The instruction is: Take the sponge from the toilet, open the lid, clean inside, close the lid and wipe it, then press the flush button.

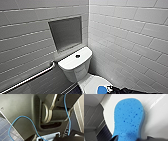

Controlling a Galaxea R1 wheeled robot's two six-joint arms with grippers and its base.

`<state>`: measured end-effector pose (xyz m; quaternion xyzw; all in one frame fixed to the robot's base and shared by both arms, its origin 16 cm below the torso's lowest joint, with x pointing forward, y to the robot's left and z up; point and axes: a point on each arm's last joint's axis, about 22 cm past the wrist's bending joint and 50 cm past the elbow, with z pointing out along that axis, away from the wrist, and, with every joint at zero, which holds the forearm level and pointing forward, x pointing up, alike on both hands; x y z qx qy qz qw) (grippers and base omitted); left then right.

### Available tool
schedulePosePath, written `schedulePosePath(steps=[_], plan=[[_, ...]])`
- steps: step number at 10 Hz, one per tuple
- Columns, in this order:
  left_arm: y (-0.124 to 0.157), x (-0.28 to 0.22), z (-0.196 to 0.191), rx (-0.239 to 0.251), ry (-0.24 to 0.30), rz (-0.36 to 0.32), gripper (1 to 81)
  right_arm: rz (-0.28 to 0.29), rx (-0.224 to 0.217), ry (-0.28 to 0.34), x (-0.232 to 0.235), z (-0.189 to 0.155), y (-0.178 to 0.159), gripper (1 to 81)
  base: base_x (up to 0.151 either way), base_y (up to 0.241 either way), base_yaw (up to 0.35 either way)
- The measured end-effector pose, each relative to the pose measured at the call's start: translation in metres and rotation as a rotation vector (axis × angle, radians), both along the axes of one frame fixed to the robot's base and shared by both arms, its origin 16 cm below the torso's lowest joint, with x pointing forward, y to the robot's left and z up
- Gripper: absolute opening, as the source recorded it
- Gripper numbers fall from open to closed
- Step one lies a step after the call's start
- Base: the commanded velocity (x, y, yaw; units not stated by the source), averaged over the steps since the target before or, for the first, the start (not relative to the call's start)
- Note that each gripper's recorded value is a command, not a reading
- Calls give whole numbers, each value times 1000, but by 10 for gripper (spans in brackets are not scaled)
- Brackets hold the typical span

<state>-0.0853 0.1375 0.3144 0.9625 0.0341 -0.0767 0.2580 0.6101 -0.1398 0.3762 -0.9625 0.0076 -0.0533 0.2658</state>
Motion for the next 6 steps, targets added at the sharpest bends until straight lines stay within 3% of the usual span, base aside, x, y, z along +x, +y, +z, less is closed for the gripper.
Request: schedulePosePath(steps=[2, 6], plan=[[0, 10, -14, 0, -18, 2, 811, 0, 2, -3, 0, -7, 1, 811, 0, 0, 0], [2, -9, -6, 3, 40, 0, 811, -16, 6, 50, -20, -46, 4, 811, 0, 0, 0]])
